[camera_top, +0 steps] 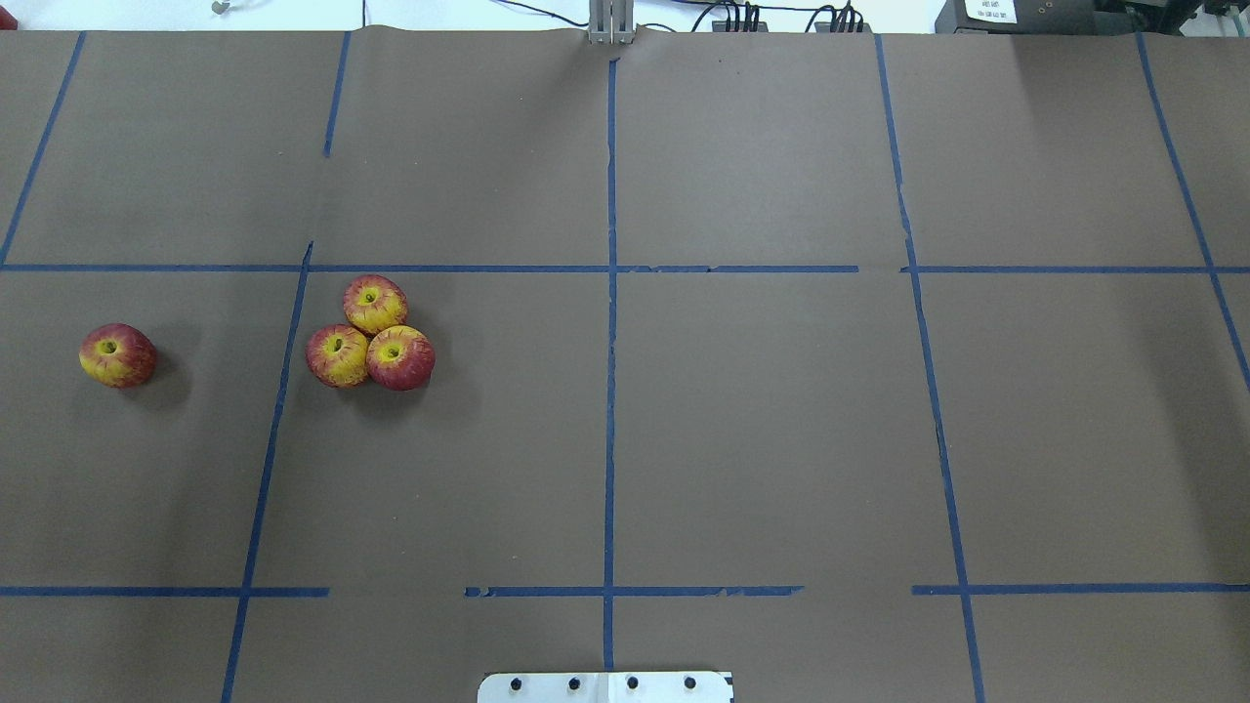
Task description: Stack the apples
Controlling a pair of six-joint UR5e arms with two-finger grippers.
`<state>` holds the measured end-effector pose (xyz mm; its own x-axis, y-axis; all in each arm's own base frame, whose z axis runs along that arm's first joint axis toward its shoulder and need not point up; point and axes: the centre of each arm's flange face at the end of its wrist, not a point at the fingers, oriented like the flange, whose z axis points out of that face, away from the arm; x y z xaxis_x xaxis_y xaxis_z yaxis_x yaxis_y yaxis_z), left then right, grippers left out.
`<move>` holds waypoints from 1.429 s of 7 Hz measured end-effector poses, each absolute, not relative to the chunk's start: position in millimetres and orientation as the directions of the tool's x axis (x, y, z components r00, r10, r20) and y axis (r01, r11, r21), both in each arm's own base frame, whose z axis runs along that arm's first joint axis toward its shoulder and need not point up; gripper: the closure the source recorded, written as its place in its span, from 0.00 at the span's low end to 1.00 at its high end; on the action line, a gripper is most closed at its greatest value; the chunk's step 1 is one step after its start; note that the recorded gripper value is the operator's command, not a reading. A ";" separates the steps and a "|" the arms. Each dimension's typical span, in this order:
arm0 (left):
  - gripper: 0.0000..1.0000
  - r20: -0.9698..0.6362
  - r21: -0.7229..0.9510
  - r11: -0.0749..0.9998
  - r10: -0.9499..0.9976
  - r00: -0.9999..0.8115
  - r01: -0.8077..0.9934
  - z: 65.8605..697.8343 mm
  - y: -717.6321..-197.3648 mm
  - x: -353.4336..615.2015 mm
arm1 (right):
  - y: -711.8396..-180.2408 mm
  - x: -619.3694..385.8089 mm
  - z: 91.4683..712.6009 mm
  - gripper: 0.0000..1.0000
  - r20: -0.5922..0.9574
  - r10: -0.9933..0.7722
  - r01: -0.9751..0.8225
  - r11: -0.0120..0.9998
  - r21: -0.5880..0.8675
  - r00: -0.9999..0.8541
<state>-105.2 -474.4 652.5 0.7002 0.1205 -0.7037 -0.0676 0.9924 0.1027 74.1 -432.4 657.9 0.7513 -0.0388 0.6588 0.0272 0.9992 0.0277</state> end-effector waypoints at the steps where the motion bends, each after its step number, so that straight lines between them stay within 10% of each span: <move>1: 0.00 -0.705 0.117 0.991 0.132 0.697 -0.070 653.5 -473.7 -104.3 | -432.5 74.1 657.9 0.00 0.659 -0.039 0.027 0.999 0.028 0.751; 10: 0.00 -0.759 -0.038 0.982 -0.150 0.633 0.188 570.5 -496.7 150.3 | -432.5 74.0 657.9 0.00 0.659 -0.039 0.027 0.999 0.028 0.751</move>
